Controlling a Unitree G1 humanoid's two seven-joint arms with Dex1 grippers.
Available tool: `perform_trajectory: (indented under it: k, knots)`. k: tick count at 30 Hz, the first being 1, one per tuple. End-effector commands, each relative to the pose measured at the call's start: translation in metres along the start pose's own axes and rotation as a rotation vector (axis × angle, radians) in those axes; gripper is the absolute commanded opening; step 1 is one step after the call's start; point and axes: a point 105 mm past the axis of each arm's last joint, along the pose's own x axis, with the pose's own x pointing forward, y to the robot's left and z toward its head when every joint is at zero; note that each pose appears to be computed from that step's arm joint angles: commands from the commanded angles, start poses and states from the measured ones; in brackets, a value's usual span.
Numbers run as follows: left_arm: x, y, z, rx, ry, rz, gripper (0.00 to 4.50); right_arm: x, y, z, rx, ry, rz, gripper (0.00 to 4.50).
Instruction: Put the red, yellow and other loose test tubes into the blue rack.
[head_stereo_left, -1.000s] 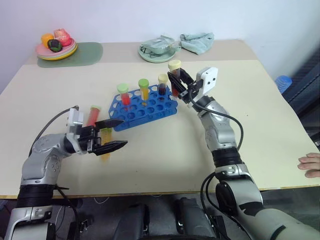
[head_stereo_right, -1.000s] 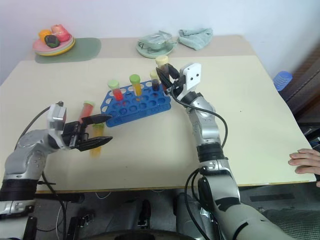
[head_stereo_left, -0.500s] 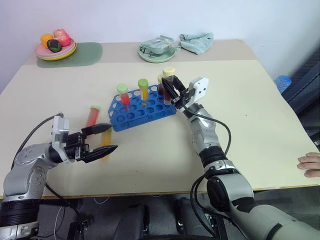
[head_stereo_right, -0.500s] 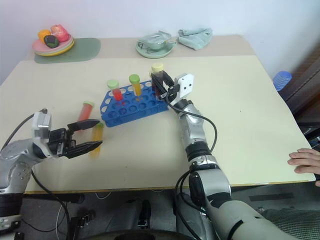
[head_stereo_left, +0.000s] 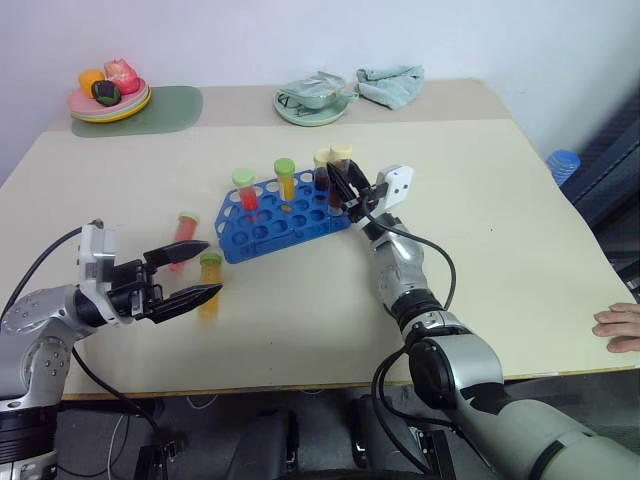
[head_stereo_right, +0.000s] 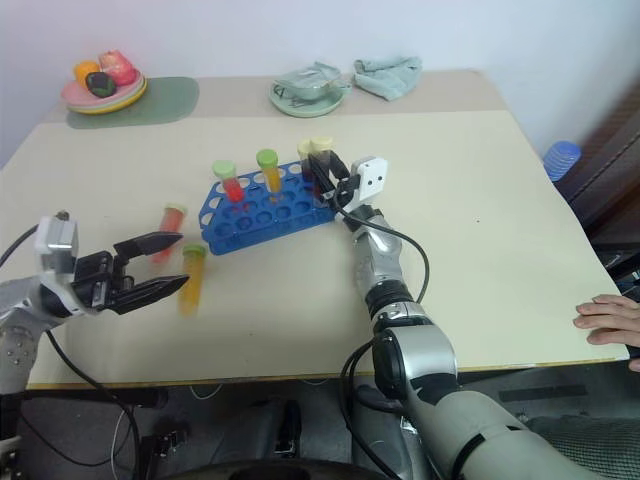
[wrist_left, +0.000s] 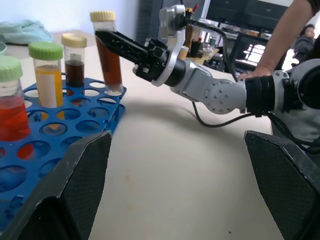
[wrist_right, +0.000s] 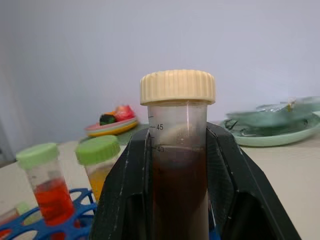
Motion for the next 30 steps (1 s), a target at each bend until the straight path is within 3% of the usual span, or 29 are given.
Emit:
perform_trajectory:
  k: [1, 15, 22, 30]
  knots:
    - [-0.001, -0.002, 0.013, 0.036, -0.02, -0.002, 4.38, 0.001, -0.009, 0.009, -0.005, -0.038, -0.033, 0.83]
    - [0.002, -0.001, 0.016, 0.023, -0.045, 0.003, 4.38, -0.015, -0.003, -0.013, -0.04, -0.013, -0.103, 0.83]
    - [0.002, -0.001, 0.018, 0.019, -0.044, 0.001, 4.38, -0.027, 0.002, -0.028, -0.056, 0.017, -0.148, 4.19]
    - [0.005, 0.0, 0.018, 0.008, -0.066, 0.014, 4.38, -0.025, 0.002, -0.016, -0.183, -0.005, -0.119, 4.19]
